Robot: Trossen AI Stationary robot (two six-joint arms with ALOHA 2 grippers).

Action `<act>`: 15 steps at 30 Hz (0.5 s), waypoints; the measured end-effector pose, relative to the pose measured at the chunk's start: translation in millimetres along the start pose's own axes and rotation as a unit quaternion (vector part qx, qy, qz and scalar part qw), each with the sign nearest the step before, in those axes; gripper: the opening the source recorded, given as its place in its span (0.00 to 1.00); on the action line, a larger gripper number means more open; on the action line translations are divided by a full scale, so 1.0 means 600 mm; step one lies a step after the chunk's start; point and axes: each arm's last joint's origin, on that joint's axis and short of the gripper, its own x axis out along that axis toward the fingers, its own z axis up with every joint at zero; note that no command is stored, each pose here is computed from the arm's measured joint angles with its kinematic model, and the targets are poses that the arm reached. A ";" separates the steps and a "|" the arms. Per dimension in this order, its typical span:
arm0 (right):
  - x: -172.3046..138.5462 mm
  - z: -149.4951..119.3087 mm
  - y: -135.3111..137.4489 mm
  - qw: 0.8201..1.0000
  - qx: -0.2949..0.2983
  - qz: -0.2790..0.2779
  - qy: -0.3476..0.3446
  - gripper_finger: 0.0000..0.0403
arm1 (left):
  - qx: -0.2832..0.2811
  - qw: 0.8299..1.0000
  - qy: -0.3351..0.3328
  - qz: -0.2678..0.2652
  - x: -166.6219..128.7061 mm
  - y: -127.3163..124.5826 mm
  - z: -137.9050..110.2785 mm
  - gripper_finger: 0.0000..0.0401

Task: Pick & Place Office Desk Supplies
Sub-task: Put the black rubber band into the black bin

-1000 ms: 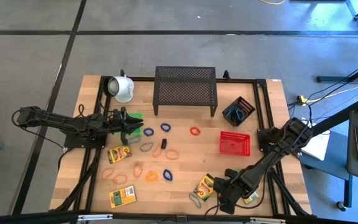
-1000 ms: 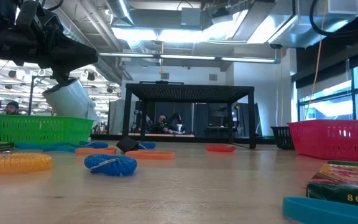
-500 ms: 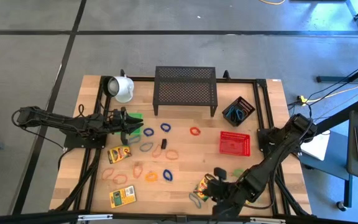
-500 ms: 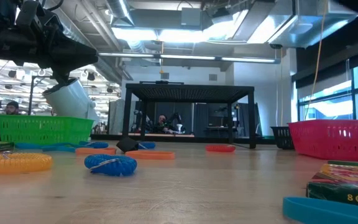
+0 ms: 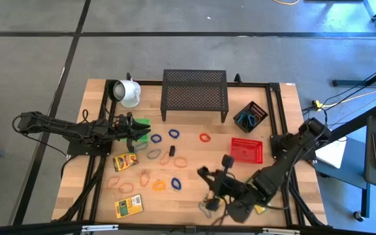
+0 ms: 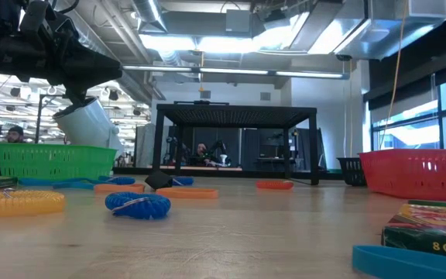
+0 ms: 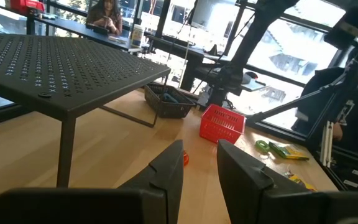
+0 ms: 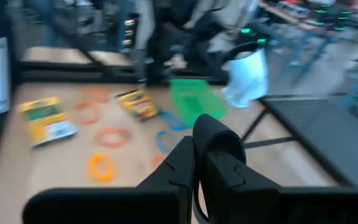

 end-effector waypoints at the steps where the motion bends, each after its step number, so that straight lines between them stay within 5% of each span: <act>1: 0.010 0.004 -0.007 1.000 0.004 -0.015 -0.001 0.06 | 0.000 1.000 0.000 0.000 0.000 0.000 0.000 0.23; 8: 0.100 0.019 -0.071 0.994 0.030 -0.099 0.017 0.06 | 0.000 1.000 0.000 0.000 0.000 0.000 0.000 0.23; 15: 0.169 0.023 -0.133 0.989 0.056 -0.127 0.050 0.06 | 0.000 1.000 0.000 0.000 0.000 0.000 0.000 0.23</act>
